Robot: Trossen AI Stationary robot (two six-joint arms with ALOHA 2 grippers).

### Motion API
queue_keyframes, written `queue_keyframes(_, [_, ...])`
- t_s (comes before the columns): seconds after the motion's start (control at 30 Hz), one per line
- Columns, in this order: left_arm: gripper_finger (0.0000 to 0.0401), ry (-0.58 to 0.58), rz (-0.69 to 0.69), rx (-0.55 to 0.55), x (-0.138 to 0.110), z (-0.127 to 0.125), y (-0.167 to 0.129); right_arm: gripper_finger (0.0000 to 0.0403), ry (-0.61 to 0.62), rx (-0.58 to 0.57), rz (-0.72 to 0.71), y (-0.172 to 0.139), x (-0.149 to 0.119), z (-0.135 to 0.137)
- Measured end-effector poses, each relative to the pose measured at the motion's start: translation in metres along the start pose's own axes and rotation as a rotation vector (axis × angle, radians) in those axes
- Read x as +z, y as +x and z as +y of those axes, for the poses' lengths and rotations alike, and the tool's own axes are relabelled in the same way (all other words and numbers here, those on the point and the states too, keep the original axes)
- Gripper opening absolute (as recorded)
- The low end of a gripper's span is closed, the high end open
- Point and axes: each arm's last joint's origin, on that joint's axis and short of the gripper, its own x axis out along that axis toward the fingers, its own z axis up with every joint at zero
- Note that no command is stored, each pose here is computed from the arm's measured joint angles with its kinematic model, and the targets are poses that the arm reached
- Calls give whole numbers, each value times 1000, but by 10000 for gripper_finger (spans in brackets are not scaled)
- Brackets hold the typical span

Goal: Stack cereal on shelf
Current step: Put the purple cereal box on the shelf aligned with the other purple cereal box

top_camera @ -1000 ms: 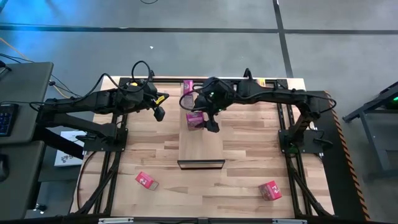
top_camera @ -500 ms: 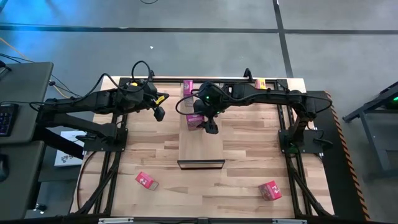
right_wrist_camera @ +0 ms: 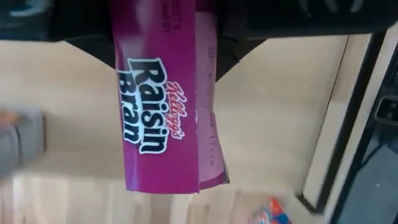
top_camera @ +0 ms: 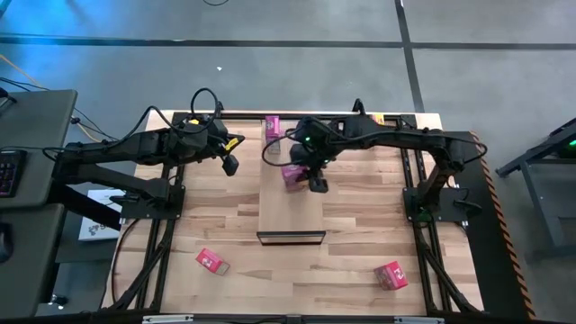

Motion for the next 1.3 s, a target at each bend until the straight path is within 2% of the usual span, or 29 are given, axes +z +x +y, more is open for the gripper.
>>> queue_keyframes(0.17, [3, 0, -2, 5, 0, 0, 0, 104, 93, -99, 27, -32, -12, -6])
queue_keyframes(0.4, [3, -1, -2, 5, 0, 0, 0, 105, 318, -426, -41, -73, -20, -14])
queue_keyframes(0.5, [3, -1, -3, 5, 0, 0, 0, 105, 386, -511, -63, -82, -22, -16])
queue_keyframes(0.7, [3, 7, -3, 5, 0, 0, 0, 105, 408, -539, -63, -87, -25, -14])
queue_keyframes(0.83, [3, 18, -3, 6, 0, 0, 0, 105, 446, -538, -92, -81, -44, -7])
queue_keyframes(0.93, [3, 17, -4, 6, 0, 0, 0, 105, 533, -533, -190, -77, -67, 1])
queue_keyframes(1.03, [3, 17, -5, 6, 0, 0, 0, 105, 665, -507, -390, -79, -76, 6])
queue_keyframes(1.13, [3, 17, -5, 6, 0, 0, 0, 105, 773, -483, -533, -80, -74, 5])
queue_keyframes(1.3, [3, 17, -5, 6, 0, 0, 0, 105, 810, -518, -569, -73, -54, -5])
